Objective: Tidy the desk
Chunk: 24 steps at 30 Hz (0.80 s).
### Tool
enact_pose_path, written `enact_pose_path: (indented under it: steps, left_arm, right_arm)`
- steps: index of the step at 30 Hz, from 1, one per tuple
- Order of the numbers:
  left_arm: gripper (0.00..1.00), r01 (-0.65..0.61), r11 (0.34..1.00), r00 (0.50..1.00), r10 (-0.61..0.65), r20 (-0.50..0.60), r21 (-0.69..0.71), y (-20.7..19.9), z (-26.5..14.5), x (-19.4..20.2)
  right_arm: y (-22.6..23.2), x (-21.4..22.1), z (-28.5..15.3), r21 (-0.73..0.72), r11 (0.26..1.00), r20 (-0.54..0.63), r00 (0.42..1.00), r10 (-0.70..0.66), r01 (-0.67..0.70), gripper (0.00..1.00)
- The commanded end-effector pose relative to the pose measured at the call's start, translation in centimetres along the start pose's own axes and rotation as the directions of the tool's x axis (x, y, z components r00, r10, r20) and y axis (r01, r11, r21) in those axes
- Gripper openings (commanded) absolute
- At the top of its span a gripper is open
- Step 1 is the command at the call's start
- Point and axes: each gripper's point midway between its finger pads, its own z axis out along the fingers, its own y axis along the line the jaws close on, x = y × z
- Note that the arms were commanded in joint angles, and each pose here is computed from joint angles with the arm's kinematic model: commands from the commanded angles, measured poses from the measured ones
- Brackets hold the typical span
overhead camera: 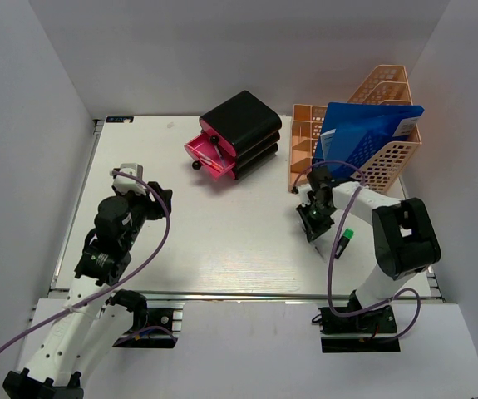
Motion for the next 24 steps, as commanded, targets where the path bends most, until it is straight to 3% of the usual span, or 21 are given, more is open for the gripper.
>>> enact_pose_path:
  steps: [1, 4, 7, 13, 18, 20, 21, 23, 24]
  left_arm:
    - [0.73, -0.007, 1.000, 1.000, 0.007, 0.005, -0.001, 0.0, 0.1, 0.0]
    - [0.73, -0.009, 1.000, 1.000, 0.009, 0.011, -0.005, 0.1, 0.0, -0.1]
    - [0.73, -0.011, 1.000, 1.000, 0.011, 0.021, -0.010, 0.2, 0.0, -0.2]
    - [0.72, -0.021, 1.000, 1.000, 0.021, 0.013, -0.017, 0.5, 0.3, 0.2]
    - [0.72, -0.029, 0.999, 0.999, 0.030, 0.012, -0.044, 1.0, 0.4, 0.4]
    - [0.72, -0.035, 0.998, 0.999, 0.036, 0.015, -0.049, 1.2, 0.3, 0.4]
    - [0.72, -0.035, 0.998, 0.999, 0.036, 0.018, -0.057, 1.3, 0.3, 0.4]
    - [0.72, -0.039, 0.997, 0.999, 0.040, 0.019, -0.063, 1.5, 0.4, 0.5]
    - [0.72, -0.040, 0.997, 0.999, 0.042, 0.023, -0.065, 1.5, 0.4, 0.4]
  right_arm:
    - [2.2, -0.2, 0.9, -0.097, 0.990, -0.011, 0.995, -0.104, 0.102, 0.05]
    - [3.8, -2.4, -0.4, -0.155, 0.966, 0.050, 0.979, -0.200, 0.205, 0.00]
    - [7.1, -5.4, -2.9, -0.227, 0.898, 0.151, 0.924, -0.351, 0.378, 0.00]
    - [10.6, -14.3, -8.3, -0.101, 0.740, 0.360, 0.717, -0.596, 0.666, 0.00]
    - [15.7, -21.4, -11.8, -0.026, 0.630, 0.501, 0.555, -0.664, 0.776, 0.00]
    - [17.1, -23.5, -12.8, 0.005, 0.615, 0.544, 0.514, -0.663, 0.788, 0.00]
    - [18.5, -25.7, -13.6, 0.047, 0.601, 0.590, 0.463, -0.662, 0.798, 0.00]
    - [19.9, -27.5, -13.9, 0.061, 0.608, 0.634, 0.440, -0.636, 0.791, 0.00]
    - [20.7, -29.1, -14.7, 0.103, 0.605, 0.677, 0.390, -0.625, 0.790, 0.00]
